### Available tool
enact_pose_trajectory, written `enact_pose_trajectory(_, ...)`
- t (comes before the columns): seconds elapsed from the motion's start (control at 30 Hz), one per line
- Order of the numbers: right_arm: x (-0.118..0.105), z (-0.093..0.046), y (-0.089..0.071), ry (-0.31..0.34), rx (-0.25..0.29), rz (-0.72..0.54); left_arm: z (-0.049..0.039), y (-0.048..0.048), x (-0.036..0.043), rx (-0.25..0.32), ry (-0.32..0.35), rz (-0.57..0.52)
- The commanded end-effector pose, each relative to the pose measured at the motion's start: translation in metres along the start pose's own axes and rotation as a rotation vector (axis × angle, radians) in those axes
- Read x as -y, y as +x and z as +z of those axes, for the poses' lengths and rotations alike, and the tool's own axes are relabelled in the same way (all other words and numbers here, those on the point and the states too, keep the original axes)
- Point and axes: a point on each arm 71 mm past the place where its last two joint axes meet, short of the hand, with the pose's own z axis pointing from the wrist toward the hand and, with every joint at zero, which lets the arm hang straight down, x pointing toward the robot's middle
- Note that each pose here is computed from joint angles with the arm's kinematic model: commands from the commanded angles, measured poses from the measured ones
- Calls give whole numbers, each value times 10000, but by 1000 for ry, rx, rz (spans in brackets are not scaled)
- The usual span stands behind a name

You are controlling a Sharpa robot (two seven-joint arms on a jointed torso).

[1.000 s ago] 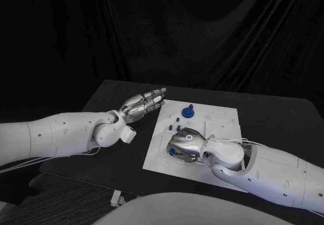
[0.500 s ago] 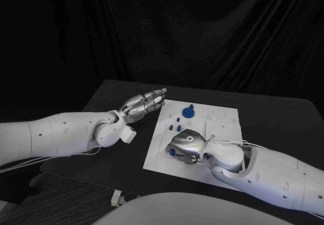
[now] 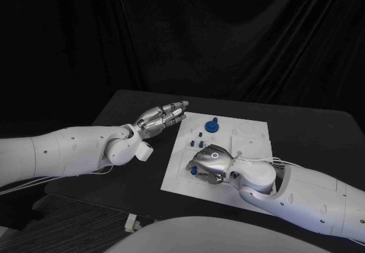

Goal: Assemble the parts on the task board

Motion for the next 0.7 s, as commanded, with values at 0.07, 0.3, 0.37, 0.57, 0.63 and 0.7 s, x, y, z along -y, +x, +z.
enact_pose_trajectory(0.07,19,-48,-15,19,45,-5,7,21,45,-14,74,-20)
enact_pose_trajectory(0.3,71,-141,-122,22,98,-13,4,15,41,-15,68,-22)
enact_pose_trajectory(0.37,93,-164,-159,22,112,-18,4,12,39,-15,67,-22)
enact_pose_trajectory(0.57,148,-217,-251,16,146,-34,7,14,34,-19,63,-24)
enact_pose_trajectory(0.63,164,-243,-281,14,160,-37,10,16,32,-20,62,-25)
enact_pose_trajectory(0.7,177,-265,-304,15,175,-35,12,17,31,-20,62,-25)
